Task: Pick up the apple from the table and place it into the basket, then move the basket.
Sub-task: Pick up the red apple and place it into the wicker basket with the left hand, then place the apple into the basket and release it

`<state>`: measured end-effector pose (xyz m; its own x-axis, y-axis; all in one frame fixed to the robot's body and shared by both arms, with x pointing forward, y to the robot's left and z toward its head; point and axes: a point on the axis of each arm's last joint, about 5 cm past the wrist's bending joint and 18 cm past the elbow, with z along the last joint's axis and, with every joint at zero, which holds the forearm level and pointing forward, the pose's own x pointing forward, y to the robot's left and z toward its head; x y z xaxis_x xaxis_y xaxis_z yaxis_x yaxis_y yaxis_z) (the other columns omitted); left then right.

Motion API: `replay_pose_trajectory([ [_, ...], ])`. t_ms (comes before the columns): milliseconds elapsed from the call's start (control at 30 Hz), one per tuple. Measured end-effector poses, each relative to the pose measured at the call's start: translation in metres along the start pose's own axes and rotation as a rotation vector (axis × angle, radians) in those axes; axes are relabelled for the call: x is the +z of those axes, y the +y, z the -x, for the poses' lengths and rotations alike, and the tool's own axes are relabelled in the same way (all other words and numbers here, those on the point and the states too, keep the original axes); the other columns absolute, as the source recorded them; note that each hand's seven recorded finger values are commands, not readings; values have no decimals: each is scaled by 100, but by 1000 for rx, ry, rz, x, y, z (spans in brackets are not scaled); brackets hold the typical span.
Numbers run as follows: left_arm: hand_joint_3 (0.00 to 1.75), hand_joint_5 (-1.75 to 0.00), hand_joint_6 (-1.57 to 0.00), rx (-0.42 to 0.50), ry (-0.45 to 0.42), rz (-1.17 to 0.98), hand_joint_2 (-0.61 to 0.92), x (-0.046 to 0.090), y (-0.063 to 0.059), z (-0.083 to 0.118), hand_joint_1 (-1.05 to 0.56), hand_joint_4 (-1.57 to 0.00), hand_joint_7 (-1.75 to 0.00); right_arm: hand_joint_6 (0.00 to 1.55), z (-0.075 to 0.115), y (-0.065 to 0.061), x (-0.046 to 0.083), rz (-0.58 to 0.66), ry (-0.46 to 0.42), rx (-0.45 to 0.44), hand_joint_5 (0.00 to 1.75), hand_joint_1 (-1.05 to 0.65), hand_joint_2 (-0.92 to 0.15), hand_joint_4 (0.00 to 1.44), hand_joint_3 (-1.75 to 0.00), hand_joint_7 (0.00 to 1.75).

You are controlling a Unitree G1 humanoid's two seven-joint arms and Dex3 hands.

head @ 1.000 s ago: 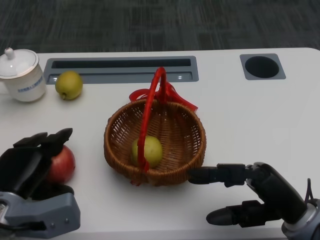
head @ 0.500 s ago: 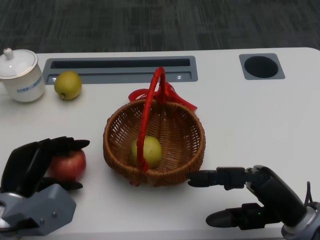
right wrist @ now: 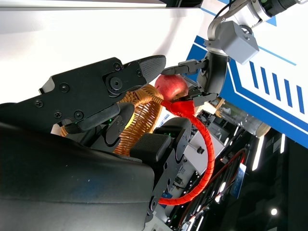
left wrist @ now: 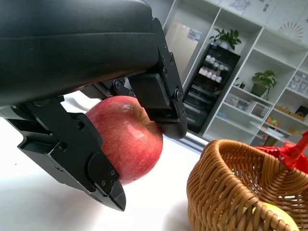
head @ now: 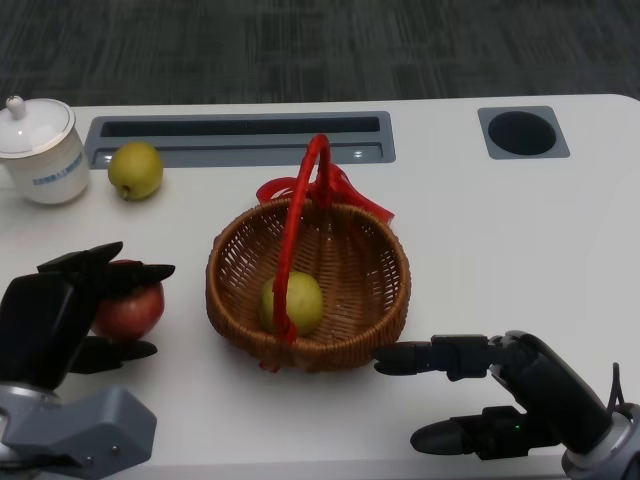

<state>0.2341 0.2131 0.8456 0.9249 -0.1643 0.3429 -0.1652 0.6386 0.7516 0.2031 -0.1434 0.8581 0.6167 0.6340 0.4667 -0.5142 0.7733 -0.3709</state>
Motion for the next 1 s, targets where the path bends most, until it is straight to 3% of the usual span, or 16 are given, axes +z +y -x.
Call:
replay_pose_trajectory([
  [333,0,-1,-122,170,-153,66,68,15,11,-7,-3,-130,-1,74,0,1,0,-2,-1,4,0,-45,-86,86,0,0],
  [600,1,-1,-123,299,-390,137,69,49,31,-21,-16,-132,-1,74,0,1,0,-4,-3,7,0,-44,-86,86,0,0],
  [767,1,-1,-122,296,-470,182,70,68,36,-25,-20,-133,0,75,0,2,0,-7,-2,10,0,-44,-86,86,0,0],
  [1000,0,-1,-123,262,-495,231,68,79,35,-29,-21,-132,-1,74,-1,3,0,-10,-3,14,0,-43,-86,86,0,0],
])
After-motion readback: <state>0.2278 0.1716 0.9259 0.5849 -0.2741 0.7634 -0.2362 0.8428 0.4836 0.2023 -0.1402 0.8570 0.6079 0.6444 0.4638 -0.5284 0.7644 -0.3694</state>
